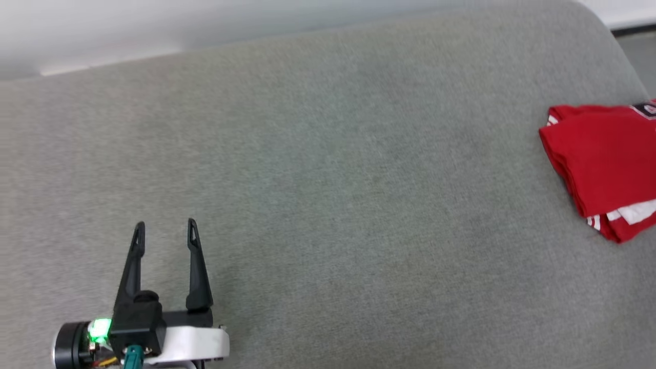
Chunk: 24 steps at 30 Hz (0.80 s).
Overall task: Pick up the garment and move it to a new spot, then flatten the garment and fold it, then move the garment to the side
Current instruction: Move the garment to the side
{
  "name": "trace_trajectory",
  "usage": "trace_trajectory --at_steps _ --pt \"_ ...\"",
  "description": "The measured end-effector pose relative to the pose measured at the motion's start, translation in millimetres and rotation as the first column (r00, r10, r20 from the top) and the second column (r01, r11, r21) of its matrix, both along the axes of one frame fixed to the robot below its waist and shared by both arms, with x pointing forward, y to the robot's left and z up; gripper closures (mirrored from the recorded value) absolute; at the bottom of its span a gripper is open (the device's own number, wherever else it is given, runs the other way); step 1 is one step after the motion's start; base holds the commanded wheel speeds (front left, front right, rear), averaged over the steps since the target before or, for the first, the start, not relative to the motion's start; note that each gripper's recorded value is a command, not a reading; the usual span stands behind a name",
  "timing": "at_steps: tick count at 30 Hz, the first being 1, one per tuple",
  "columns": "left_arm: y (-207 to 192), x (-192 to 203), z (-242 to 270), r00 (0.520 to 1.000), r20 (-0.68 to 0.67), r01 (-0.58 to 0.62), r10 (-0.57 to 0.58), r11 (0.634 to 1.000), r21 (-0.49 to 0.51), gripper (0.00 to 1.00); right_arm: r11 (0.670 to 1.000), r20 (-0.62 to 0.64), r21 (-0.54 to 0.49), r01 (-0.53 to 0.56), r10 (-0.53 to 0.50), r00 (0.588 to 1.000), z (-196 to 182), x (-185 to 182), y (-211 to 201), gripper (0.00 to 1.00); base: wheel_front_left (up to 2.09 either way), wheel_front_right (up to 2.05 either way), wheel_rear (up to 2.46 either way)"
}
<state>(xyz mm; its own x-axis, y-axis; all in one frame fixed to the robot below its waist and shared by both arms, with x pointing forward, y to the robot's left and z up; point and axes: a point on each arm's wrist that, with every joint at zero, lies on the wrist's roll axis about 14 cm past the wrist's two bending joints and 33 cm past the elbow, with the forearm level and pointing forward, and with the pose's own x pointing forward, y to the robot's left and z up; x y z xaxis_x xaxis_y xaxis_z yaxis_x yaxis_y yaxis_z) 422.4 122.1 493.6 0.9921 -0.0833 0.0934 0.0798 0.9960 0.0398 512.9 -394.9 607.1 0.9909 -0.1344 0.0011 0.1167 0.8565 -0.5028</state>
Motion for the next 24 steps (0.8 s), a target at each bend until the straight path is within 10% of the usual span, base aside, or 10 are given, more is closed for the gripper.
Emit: trace_trajectory --at_steps 10,24 --pt "31.8 -37.7 19.7 0.994 0.027 -0.106 0.106 0.994 0.006 0.00 0.939 0.372 0.099 -0.329 0.272 0.887 46.2 -21.4 153.6 0.00 0.00 0.00 0.00" --pt "61.7 -83.4 28.1 0.980 0.037 -0.197 0.197 0.980 0.005 0.00 0.845 0.301 0.360 -0.394 0.295 0.907 -36.9 -91.3 230.5 0.00 0.00 0.00 0.00"
